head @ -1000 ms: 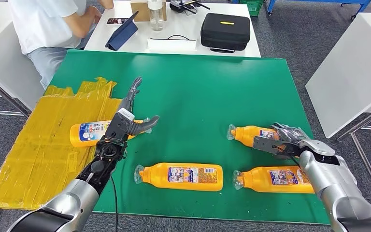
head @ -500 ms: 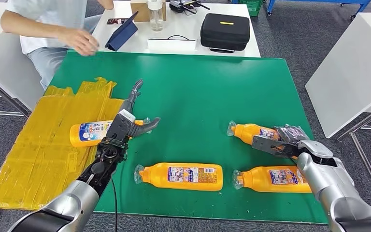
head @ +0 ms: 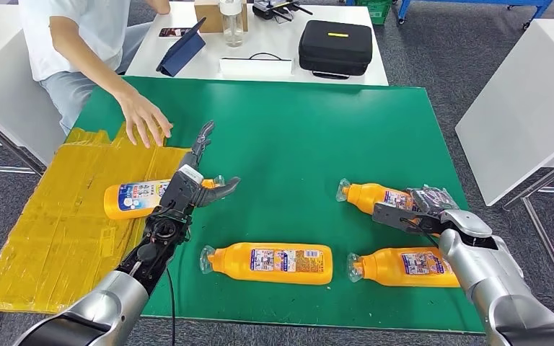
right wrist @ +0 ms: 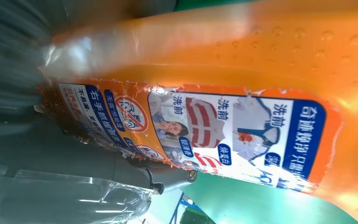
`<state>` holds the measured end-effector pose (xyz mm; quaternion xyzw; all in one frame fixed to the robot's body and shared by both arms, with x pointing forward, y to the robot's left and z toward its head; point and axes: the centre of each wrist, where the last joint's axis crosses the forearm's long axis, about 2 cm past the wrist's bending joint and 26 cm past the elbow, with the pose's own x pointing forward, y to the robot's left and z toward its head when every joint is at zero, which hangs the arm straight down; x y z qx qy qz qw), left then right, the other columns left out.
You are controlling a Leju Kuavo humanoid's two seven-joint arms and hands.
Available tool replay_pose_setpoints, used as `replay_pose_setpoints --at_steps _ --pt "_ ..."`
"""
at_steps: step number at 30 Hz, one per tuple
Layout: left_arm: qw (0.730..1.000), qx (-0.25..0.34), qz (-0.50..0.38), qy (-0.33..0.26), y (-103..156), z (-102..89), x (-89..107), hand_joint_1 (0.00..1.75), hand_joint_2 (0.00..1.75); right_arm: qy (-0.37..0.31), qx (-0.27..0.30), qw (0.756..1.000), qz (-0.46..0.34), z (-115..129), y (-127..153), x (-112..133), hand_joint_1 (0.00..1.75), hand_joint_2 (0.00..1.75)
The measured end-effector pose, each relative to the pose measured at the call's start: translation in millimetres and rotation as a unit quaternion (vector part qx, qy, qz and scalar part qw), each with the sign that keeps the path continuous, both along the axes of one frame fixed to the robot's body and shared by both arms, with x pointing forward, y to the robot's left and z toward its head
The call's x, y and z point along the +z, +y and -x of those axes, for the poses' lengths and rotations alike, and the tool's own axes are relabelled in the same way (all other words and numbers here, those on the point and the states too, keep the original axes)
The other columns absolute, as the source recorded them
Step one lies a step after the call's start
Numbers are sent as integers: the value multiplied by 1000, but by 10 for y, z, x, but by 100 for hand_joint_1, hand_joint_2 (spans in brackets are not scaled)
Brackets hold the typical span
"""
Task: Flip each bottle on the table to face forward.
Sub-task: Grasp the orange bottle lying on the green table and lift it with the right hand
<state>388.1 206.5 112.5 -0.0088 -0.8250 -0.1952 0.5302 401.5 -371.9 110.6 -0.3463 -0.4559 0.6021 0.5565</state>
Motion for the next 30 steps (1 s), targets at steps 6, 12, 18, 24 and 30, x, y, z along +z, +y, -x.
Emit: replay_pose_setpoints --at_steps 6,12,18,24,30 --pt "999 -17 28 13 -10 11 -6 0 175 -39 -8 999 -20 14 121 -29 175 175" --pt "995 -61 74 14 -58 58 110 0 175 -162 -14 981 -111 -20 572 80 175 175" --pt "995 -81 62 -1 -214 165 345 0 175 -325 -14 922 -212 59 877 236 175 175" --pt "993 -112 12 -35 -466 241 554 0 175 -368 3 857 -360 185 1140 283 175 175" --pt "990 -138 13 -33 -584 287 612 0 175 -326 27 804 -496 210 1353 316 175 175"
